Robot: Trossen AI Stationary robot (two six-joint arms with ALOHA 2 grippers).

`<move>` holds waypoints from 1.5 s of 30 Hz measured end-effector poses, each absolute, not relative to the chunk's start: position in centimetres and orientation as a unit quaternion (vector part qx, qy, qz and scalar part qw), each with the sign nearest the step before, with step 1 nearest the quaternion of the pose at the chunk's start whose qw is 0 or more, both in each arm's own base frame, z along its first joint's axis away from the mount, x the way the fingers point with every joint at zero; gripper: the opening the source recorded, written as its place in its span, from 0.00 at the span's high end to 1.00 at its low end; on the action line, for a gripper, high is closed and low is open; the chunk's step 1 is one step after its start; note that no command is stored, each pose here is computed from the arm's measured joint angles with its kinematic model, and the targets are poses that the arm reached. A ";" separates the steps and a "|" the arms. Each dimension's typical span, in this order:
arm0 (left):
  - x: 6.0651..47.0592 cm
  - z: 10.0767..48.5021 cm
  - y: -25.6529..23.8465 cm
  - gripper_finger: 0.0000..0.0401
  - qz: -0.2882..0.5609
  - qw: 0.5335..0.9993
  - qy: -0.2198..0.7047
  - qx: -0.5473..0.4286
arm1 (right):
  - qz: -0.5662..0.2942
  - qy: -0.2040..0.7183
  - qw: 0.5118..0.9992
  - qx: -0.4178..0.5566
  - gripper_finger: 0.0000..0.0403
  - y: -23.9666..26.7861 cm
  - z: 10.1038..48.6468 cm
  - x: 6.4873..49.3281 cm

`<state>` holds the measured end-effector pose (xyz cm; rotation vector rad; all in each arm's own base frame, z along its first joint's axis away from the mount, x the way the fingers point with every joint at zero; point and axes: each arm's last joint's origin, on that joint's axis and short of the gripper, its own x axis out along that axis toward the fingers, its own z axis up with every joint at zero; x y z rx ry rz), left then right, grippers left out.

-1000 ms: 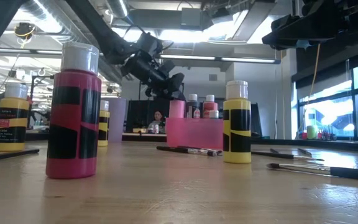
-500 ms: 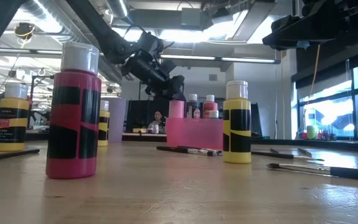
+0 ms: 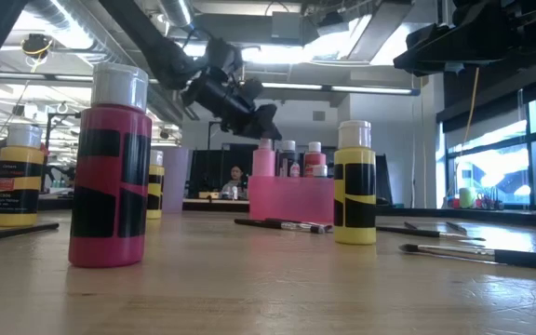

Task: Pick & Place Paint Supplies
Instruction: Put the black paint brush into the purple cup

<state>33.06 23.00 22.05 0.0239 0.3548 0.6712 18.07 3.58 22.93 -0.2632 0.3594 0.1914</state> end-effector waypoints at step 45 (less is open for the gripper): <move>30.8 29.2 2.6 0.37 0.187 0.926 0.322 0.060 | 0.018 0.223 0.972 -0.065 0.51 3.0 23.9 18.0</move>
